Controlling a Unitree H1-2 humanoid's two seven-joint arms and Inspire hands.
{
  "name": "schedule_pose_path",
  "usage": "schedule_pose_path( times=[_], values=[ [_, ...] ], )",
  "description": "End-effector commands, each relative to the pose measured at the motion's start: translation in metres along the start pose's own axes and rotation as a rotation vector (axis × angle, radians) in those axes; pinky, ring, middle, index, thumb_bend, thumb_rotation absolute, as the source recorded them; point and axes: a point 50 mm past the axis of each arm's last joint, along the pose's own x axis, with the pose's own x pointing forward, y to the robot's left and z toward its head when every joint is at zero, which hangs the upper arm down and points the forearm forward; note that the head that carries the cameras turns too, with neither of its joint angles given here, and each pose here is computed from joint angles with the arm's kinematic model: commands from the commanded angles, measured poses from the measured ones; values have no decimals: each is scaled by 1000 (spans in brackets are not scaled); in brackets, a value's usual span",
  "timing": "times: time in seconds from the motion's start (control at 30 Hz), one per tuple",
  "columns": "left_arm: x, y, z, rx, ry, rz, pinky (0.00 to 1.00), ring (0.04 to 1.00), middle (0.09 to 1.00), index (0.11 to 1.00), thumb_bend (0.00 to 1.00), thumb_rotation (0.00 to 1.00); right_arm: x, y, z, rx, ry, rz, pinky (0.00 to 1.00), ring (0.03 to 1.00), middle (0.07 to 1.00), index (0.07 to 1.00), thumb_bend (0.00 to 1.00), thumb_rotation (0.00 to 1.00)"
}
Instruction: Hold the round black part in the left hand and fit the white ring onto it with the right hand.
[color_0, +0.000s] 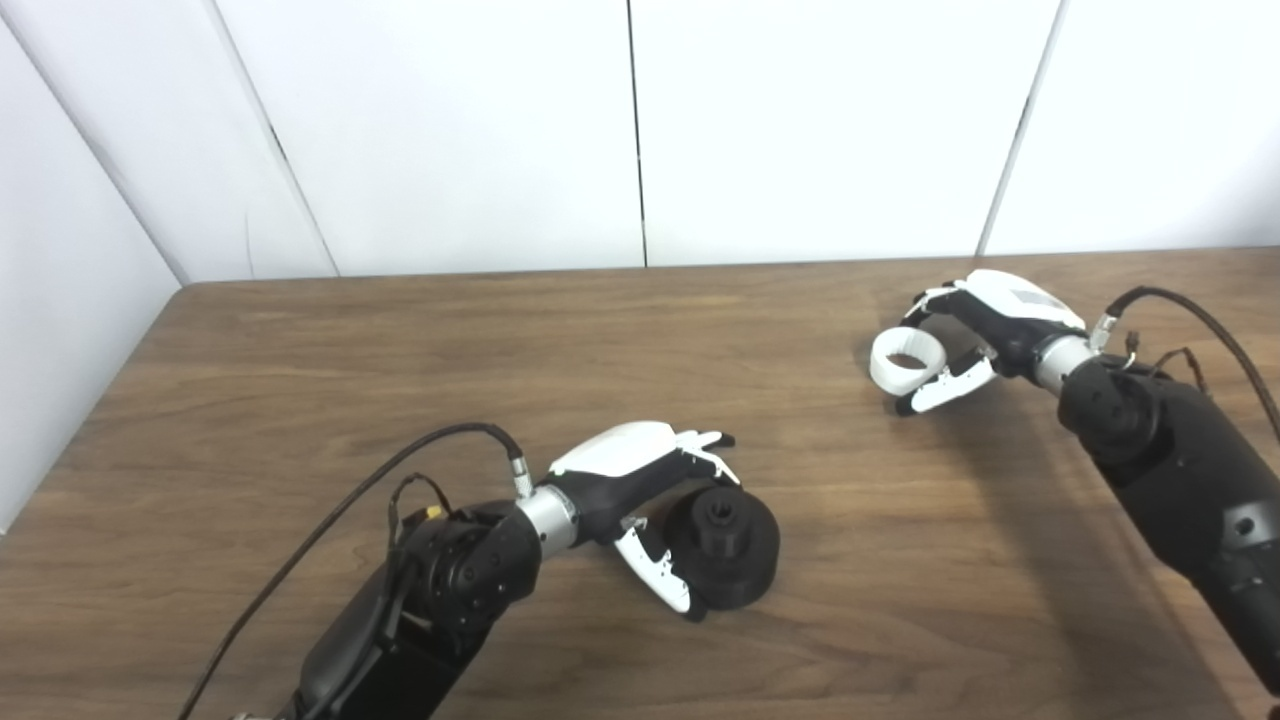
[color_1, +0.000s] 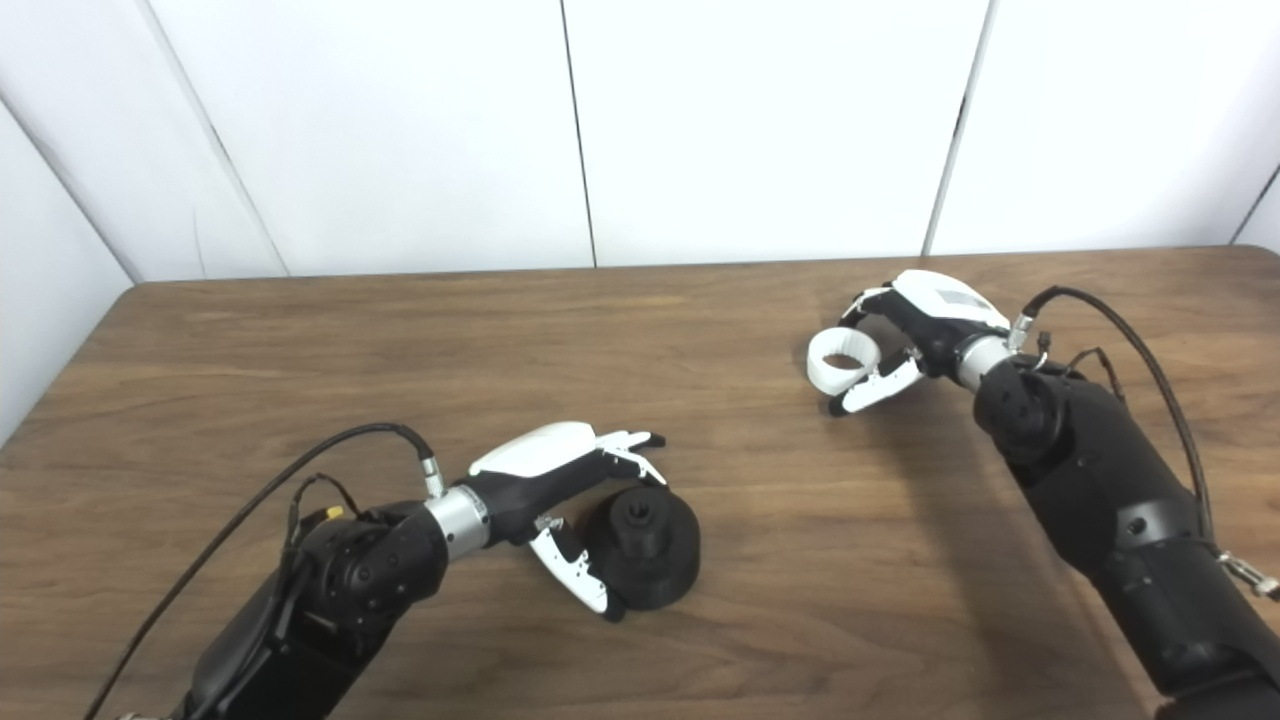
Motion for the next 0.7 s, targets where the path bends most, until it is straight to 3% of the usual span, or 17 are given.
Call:
schedule_pose_path(
  times=[0.0, 0.67],
  values=[
    [-2, -2, 0, 1, 6, -24, 958, 1000, 1000, 711, 909, 163, 6, -35, 14, -10, -61, -95, 1000, 977, 898, 691, 864, 321],
    [-4, -2, 0, 3, 5, -24, 955, 1000, 1000, 708, 902, 186, 6, -32, 15, -3, -78, -97, 1000, 974, 889, 652, 836, 252]
  ],
)
